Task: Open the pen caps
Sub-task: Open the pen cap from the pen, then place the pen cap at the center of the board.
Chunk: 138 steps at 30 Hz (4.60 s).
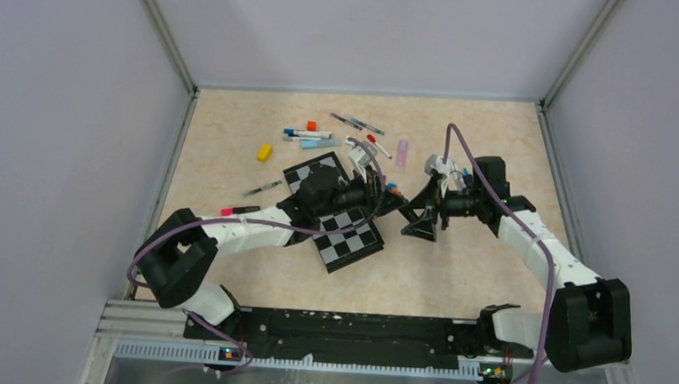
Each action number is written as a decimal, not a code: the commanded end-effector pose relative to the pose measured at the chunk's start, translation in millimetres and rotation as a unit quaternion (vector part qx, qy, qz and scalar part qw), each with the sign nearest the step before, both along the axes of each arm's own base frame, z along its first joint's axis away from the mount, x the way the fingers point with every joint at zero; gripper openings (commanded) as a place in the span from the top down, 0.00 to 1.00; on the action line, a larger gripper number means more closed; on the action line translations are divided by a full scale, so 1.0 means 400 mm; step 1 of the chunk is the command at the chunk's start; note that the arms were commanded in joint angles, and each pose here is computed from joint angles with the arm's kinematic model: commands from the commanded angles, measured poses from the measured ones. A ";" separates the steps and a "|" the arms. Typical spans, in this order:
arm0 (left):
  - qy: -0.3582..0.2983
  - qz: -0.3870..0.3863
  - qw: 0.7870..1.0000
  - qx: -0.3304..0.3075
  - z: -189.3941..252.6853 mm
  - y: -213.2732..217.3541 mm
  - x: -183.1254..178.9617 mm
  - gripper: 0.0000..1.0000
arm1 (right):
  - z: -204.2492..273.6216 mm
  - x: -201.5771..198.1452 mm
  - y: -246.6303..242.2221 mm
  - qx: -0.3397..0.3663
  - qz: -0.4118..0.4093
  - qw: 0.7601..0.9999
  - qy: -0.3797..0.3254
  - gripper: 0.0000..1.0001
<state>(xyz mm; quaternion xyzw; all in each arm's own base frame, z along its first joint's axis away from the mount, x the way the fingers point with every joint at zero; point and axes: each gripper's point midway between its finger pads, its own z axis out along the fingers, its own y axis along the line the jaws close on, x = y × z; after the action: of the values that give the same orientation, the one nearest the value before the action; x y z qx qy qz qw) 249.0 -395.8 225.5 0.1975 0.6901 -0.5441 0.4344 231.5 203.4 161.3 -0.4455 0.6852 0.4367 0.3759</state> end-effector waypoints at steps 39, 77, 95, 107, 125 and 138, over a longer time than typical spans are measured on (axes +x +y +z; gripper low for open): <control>-0.172 -0.140 0.974 -0.046 0.079 0.029 -0.114 0.99 | 0.081 -0.123 0.074 0.114 0.139 0.983 0.042 1.00; -0.097 -0.113 0.981 -0.124 0.094 0.043 -0.121 0.81 | 0.084 -0.119 0.073 0.120 0.137 0.981 0.062 1.00; -0.198 0.072 0.957 -0.198 0.428 0.216 0.102 1.00 | 0.069 -0.112 0.066 0.119 0.133 0.981 0.075 1.00; -0.226 0.169 0.912 -0.297 0.558 0.347 0.103 1.00 | 0.057 -0.086 0.045 0.116 0.109 0.984 0.081 1.00; 0.004 0.054 0.997 -0.047 0.146 0.186 0.084 1.00 | 0.020 0.224 -0.382 -0.002 -0.321 0.947 -0.013 1.00; 0.121 0.184 0.944 0.247 -0.182 0.039 0.226 1.00 | -0.004 0.245 -0.474 -0.014 -0.396 0.918 -0.005 1.00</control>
<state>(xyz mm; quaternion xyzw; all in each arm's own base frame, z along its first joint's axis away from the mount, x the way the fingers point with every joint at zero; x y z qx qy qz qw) 319.7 -386.9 190.4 0.1206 0.8197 -0.3961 0.3957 322.7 25.4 154.0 -0.1533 0.8127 0.2663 0.4951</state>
